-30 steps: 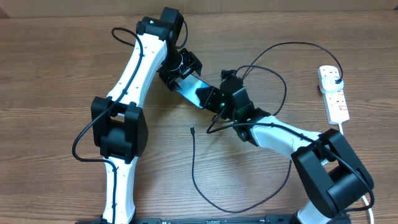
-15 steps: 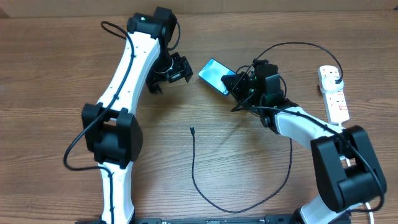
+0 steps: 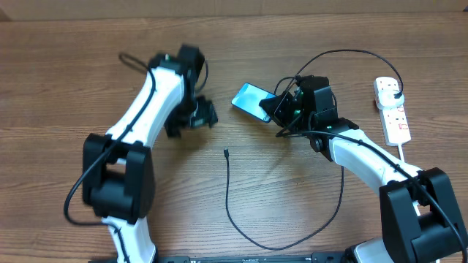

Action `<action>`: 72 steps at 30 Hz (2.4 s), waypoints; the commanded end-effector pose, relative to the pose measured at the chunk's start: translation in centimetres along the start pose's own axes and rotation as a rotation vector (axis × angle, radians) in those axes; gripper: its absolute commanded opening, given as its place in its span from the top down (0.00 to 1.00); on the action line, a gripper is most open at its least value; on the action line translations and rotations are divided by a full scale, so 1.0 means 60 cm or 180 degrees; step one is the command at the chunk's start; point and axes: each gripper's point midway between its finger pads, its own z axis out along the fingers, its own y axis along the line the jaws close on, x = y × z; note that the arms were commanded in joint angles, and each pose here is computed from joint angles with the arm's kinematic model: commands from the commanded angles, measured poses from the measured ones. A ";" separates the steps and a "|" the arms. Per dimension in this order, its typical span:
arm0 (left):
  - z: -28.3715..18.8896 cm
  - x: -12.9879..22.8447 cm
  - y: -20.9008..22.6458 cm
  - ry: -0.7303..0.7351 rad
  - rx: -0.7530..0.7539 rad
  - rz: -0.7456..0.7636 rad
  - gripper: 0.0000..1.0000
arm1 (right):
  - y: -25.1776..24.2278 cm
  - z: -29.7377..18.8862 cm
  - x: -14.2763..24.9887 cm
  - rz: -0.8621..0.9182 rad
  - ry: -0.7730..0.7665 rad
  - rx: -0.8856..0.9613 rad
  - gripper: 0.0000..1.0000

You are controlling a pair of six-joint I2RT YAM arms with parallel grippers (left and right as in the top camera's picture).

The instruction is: Plug charger to phone and switch on socket

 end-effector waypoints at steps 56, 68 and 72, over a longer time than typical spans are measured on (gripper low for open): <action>-0.242 -0.119 -0.192 -0.1475 0.3831 -0.0660 0.00 | 0.234 -0.034 -0.015 0.1099 -0.0299 -0.1519 0.96; -0.191 -0.132 -0.241 -0.0877 0.4369 -0.0567 0.00 | 0.186 0.015 -0.010 0.1176 -0.0283 -0.1261 0.96; -0.216 -0.127 -0.246 -0.0923 0.4536 -0.0441 0.01 | 0.167 0.034 -0.008 0.1195 -0.0270 -0.1190 0.96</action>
